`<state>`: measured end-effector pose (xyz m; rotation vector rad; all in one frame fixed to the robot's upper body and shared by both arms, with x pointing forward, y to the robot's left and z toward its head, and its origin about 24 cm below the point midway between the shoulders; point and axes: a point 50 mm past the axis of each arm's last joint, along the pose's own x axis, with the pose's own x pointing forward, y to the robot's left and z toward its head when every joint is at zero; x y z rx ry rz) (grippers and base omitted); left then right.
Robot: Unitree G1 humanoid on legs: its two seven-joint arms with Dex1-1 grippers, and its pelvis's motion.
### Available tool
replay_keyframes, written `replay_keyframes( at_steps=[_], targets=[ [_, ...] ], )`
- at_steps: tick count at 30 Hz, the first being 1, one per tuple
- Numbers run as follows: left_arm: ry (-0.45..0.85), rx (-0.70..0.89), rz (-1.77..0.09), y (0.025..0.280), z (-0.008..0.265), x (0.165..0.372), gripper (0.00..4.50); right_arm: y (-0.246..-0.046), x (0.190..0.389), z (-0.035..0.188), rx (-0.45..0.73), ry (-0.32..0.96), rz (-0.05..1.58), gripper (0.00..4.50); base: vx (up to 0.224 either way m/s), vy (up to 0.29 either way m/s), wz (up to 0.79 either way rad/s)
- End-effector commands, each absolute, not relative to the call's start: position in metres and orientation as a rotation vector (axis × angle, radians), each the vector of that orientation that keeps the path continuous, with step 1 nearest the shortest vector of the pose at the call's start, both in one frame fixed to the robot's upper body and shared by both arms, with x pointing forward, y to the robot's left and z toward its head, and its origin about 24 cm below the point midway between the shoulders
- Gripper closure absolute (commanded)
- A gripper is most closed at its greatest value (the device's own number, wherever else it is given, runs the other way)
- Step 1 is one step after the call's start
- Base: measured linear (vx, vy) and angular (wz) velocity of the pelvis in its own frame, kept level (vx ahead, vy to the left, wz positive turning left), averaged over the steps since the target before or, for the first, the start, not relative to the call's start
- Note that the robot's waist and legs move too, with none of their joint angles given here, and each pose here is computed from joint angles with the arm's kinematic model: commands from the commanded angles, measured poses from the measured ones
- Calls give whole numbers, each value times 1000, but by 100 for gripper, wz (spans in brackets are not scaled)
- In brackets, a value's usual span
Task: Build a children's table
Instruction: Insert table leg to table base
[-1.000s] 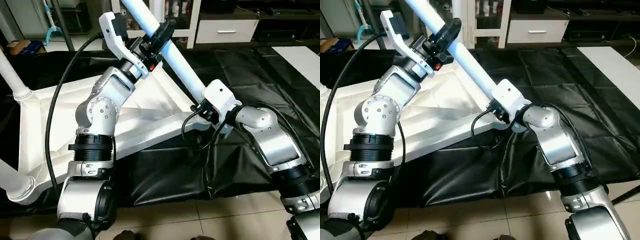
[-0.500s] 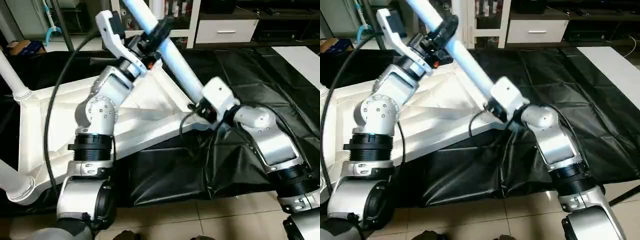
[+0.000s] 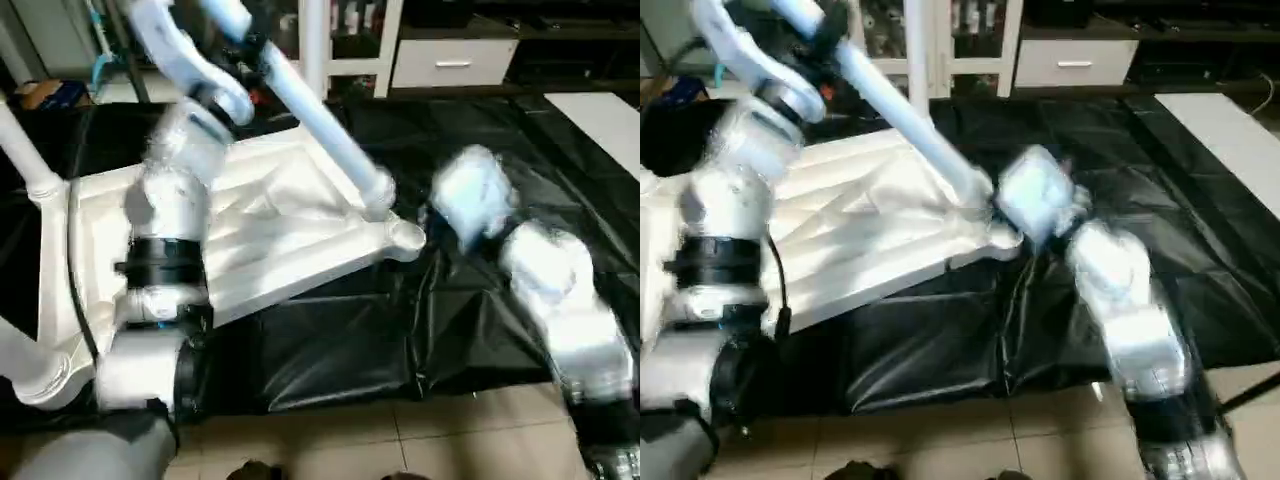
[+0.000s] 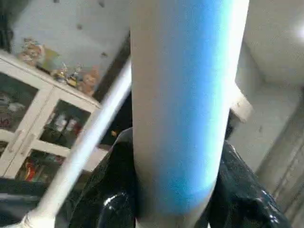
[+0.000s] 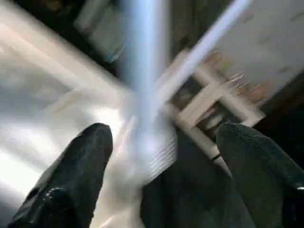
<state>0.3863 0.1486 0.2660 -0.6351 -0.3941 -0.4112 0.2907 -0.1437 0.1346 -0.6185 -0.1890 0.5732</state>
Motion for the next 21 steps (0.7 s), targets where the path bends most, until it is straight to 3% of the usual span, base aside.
replay_keyframes(
  at_steps=[1,9,21],
  targets=[
    [-441,-678,-429,149,286,384,296,-139,284,135,-641,-199,610,57,0,0,0],
    [-450,-794,-451,149,302,382,296,-141,277,137,-642,-212,558,57,0,0,0],
    [-435,-798,-464,146,301,380,296,-142,294,160,-696,-263,460,57,0,0,0]
  ],
)
